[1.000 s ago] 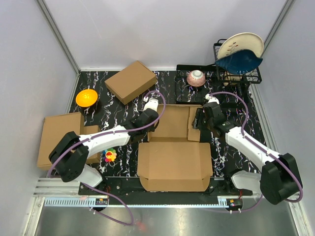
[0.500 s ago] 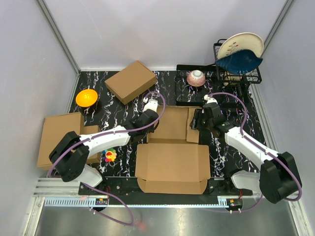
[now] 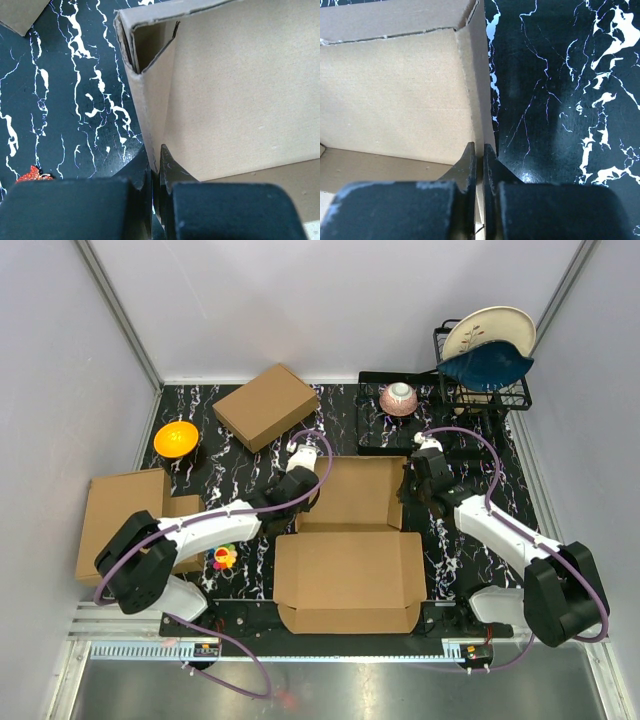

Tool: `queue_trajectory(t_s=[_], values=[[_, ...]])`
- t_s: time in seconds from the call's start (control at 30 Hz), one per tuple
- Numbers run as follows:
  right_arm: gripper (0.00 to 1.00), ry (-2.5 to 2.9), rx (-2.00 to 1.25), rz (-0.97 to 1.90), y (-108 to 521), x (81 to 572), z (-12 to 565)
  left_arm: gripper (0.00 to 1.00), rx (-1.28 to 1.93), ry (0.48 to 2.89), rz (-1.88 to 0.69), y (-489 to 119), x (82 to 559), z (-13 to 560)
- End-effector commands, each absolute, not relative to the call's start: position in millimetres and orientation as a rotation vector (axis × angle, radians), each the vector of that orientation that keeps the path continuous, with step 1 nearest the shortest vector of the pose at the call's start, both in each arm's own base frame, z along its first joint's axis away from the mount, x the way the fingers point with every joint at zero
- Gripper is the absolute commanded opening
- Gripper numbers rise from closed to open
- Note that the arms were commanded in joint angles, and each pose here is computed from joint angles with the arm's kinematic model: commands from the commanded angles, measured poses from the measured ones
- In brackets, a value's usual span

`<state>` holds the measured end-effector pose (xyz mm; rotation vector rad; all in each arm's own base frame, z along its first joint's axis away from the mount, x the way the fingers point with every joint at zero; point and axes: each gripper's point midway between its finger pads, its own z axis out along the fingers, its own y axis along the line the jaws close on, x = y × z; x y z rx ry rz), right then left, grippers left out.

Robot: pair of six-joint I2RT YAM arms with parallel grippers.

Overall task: Fold the paper box
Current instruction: Fold the paper box at the center of the board.

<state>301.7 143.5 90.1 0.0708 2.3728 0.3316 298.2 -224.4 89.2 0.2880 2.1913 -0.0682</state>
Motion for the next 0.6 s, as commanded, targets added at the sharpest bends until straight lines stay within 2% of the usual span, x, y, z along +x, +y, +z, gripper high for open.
queue_trajectory(t_s=[0.0, 0.03, 0.13, 0.2, 0.27, 0.4, 0.43, 0.53, 0.57], values=[[0.00, 2.377, 0.048, 0.436, 164, 299, 98, 0.00, 0.350, 2.114, -0.212, -254, 293, 112], [0.00, 2.378, 0.049, 0.441, 164, 299, 98, 0.00, 0.350, 2.111, -0.213, -253, 293, 112], [0.27, 2.371, 0.046, 0.478, 170, 300, 100, 0.00, 0.352, 2.106, -0.218, -255, 293, 114], [0.39, 2.380, 0.031, 0.506, 176, 301, 98, 0.00, 0.357, 2.105, -0.219, -256, 292, 114], [0.43, 2.393, 0.035, 0.502, 177, 303, 94, 0.00, 0.360, 2.108, -0.221, -256, 291, 112], [0.42, 2.421, 0.031, 0.473, 177, 307, 82, 0.00, 0.366, 2.109, -0.227, -258, 290, 112], [0.34, 2.427, 0.030, 0.464, 176, 308, 79, 0.00, 0.367, 2.110, -0.229, -258, 290, 112], [0.19, 2.445, 0.033, 0.440, 174, 308, 72, 0.00, 0.368, 2.114, -0.227, -258, 289, 111], [0.18, 2.453, 0.035, 0.436, 173, 306, 69, 0.00, 0.368, 2.115, -0.226, -258, 289, 111]])
